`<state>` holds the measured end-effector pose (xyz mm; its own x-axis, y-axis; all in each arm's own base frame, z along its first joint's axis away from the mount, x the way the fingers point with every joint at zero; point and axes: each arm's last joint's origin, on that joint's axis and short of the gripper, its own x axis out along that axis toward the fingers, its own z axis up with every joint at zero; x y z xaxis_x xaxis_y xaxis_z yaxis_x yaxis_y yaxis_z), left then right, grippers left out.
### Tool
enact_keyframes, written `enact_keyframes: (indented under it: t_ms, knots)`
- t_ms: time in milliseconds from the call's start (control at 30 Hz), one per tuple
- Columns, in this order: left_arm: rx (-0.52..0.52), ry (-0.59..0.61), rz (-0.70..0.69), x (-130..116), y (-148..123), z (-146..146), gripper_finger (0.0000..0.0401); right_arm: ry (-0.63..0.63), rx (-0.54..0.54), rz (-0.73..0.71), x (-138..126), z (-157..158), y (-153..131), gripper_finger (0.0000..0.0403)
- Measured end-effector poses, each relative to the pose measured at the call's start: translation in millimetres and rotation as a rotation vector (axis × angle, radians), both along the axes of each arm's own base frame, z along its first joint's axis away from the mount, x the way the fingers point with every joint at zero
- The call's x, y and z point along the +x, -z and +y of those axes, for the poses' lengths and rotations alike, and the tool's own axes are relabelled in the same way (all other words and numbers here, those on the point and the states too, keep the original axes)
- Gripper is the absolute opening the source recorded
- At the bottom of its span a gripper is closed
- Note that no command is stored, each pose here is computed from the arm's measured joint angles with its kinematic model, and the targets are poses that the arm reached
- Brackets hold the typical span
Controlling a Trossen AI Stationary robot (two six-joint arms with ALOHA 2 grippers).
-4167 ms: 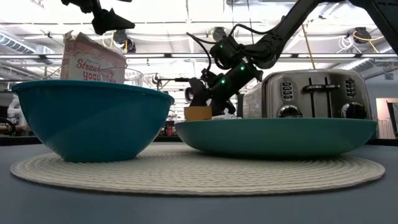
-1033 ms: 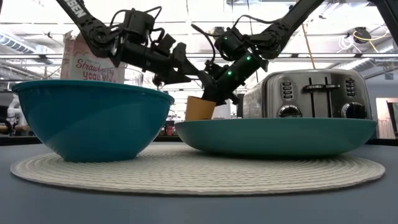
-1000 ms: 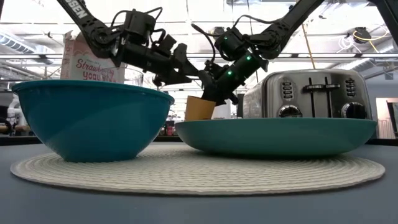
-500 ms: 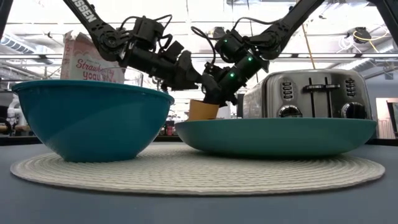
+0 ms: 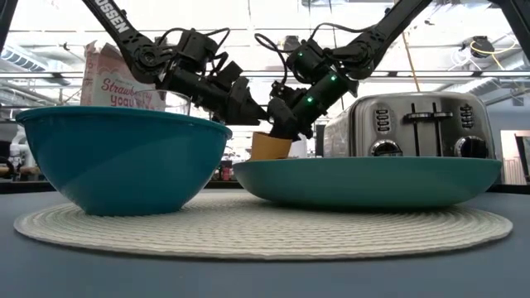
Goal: Arrange a breakfast setting
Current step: Put the blue patterned spoon on the table to the left of the white placemat
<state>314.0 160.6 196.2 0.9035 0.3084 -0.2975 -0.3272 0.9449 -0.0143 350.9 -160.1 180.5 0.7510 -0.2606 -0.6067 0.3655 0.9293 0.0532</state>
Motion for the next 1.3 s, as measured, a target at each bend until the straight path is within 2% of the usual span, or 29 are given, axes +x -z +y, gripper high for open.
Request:
enact_keyframes:
  t_ms: [267,600,1133,1300]
  knots:
    - [-0.015,0.112,-0.013,-0.7,-0.2,-0.1,0.0273,-0.103,-0.005,-0.01,1.0,2.3,-0.4,0.0043]
    - [0.009,0.119,-0.009,-0.9,-0.7,0.1,0.0273,-0.126,-0.08,-0.086,5.8,0.1,-8.1,0.0043]
    - [0.025,0.151,-0.007,-0.8,-0.9,-0.7,0.0272,-0.201,-0.053,-0.116,7.5,3.5,-9.0,0.0043]
    - [0.019,0.175,-0.01,-0.6,-0.8,-1.7,0.0233,-0.234,-0.058,-0.118,8.2,5.7,-8.9,0.0043]
